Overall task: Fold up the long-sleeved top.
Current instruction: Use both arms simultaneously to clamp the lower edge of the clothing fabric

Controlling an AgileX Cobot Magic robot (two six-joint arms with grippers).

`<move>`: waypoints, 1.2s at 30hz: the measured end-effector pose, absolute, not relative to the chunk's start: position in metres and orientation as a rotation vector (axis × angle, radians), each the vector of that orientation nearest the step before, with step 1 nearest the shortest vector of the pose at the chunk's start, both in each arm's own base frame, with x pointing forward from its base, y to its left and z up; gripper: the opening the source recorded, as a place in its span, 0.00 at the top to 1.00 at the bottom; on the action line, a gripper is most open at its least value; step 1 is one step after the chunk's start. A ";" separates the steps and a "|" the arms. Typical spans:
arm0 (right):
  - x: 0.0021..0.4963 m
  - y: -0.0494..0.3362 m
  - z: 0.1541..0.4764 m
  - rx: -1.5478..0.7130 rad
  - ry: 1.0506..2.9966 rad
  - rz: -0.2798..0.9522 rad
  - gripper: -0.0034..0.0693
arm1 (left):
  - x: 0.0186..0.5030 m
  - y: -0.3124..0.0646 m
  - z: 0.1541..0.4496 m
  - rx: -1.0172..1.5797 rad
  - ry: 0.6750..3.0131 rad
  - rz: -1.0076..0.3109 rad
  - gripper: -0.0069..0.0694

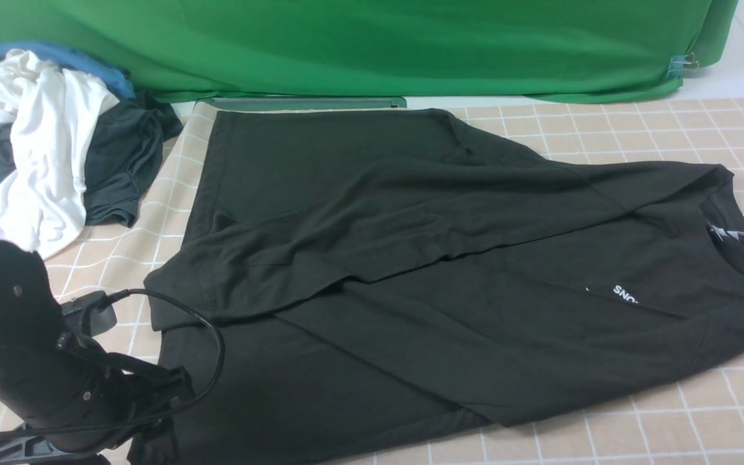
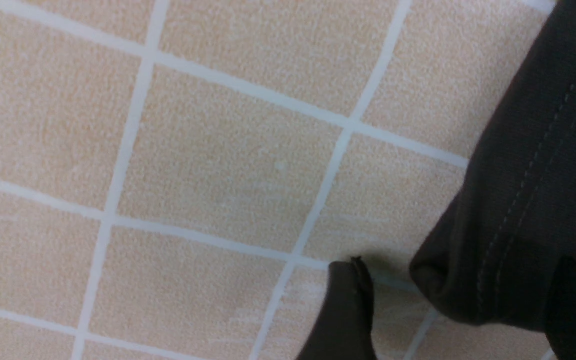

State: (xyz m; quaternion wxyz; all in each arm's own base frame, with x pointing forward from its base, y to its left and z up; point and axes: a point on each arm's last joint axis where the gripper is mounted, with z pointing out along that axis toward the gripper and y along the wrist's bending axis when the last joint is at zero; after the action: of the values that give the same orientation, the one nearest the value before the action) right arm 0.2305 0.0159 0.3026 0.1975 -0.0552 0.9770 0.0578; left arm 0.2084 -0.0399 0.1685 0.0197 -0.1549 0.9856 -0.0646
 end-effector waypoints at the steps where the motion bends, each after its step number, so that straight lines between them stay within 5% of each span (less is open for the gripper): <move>1: 0.231 0.016 0.303 -0.154 2.733 0.162 0.91 | 0.208 -0.039 0.167 -0.474 3.060 -0.188 0.23; 9: 0.231 0.016 0.303 -0.153 2.726 0.162 0.91 | 0.215 -0.039 0.160 -0.433 3.025 -0.184 0.15; 25: 0.232 0.016 0.303 -0.151 2.722 0.165 0.90 | 0.221 -0.047 0.163 -0.369 2.990 -0.324 0.15; 36: 0.232 0.016 0.303 -0.149 2.718 0.169 0.90 | 0.235 -0.053 0.176 -0.394 2.976 -0.402 0.35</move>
State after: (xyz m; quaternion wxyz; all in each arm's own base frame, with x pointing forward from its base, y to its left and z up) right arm 0.2319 0.0164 0.3033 0.2054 -0.0534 0.9753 0.0606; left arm 0.2348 -0.0533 0.1759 0.0562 -0.1299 0.9811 -0.1323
